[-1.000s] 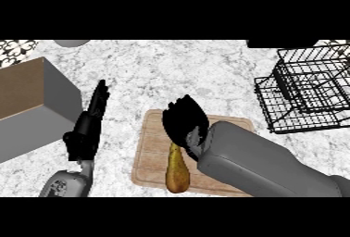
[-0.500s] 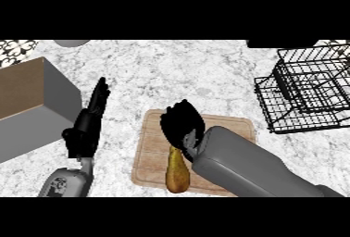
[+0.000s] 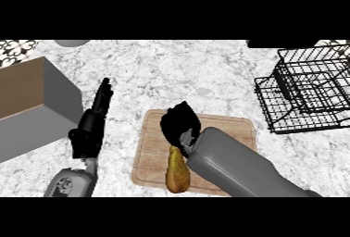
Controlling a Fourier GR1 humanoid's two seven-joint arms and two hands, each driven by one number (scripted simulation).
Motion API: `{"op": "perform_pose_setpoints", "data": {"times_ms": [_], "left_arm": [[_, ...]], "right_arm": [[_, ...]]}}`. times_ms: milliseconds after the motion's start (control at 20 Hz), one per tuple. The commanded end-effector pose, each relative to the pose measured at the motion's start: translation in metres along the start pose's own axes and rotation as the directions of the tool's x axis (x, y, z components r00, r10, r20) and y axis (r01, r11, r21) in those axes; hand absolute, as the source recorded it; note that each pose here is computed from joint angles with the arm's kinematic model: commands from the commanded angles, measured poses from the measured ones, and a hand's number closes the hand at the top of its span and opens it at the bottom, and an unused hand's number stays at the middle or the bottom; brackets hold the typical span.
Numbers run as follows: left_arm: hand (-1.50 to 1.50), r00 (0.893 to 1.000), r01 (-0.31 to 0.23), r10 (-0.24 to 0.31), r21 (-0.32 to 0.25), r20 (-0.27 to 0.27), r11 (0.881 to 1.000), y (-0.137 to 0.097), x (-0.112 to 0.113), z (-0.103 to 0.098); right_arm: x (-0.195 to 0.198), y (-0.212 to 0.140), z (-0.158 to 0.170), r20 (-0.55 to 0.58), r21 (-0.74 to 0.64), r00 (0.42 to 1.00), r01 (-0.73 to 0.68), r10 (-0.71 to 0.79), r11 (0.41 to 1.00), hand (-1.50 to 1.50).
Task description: Pick the sweet potato from the cutting board and place it in the tiered basket
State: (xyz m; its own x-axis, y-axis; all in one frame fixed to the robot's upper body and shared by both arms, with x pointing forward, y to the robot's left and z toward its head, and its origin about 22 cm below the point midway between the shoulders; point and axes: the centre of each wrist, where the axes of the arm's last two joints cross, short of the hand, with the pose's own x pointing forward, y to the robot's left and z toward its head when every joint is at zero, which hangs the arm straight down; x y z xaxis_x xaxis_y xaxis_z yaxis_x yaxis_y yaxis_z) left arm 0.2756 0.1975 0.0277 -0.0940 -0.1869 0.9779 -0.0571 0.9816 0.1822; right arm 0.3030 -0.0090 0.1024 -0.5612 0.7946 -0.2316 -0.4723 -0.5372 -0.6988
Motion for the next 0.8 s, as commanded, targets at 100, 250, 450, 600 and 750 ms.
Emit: {"op": "perform_pose_setpoints", "data": {"times_ms": [100, 250, 450, 600, 750], "left_arm": [[0.00, 1.000, 0.003, -0.003, -0.003, 0.004, 1.000, 0.004, -0.001, -0.002], [0.00, 1.000, 0.002, -0.002, -0.002, -0.003, 1.000, 0.011, -0.006, 0.005], [0.00, 1.000, 0.003, -0.003, 0.002, -0.004, 1.000, 0.034, -0.004, 0.009], [0.00, 1.000, 0.009, -0.009, 0.014, 0.014, 1.000, 0.000, 0.003, 0.010], [0.00, 1.000, -0.011, 0.011, 0.010, -0.008, 1.000, 0.005, 0.017, -0.019]], "right_arm": [[-0.002, 0.002, -0.016, -0.005, 0.004, 1.000, 0.009, -0.009, 1.000, -1.50], [-0.005, 0.013, -0.005, -0.024, 0.011, 1.000, 0.010, -0.010, 1.000, -1.50], [0.008, 0.019, -0.024, -0.021, 0.026, 1.000, 0.022, -0.022, 0.999, -1.50], [0.013, 0.034, -0.031, -0.013, 0.031, 1.000, 0.008, -0.007, 0.999, -1.50], [0.007, 0.035, -0.024, -0.006, 0.001, 0.999, 0.047, -0.047, 0.999, -1.50]]}}
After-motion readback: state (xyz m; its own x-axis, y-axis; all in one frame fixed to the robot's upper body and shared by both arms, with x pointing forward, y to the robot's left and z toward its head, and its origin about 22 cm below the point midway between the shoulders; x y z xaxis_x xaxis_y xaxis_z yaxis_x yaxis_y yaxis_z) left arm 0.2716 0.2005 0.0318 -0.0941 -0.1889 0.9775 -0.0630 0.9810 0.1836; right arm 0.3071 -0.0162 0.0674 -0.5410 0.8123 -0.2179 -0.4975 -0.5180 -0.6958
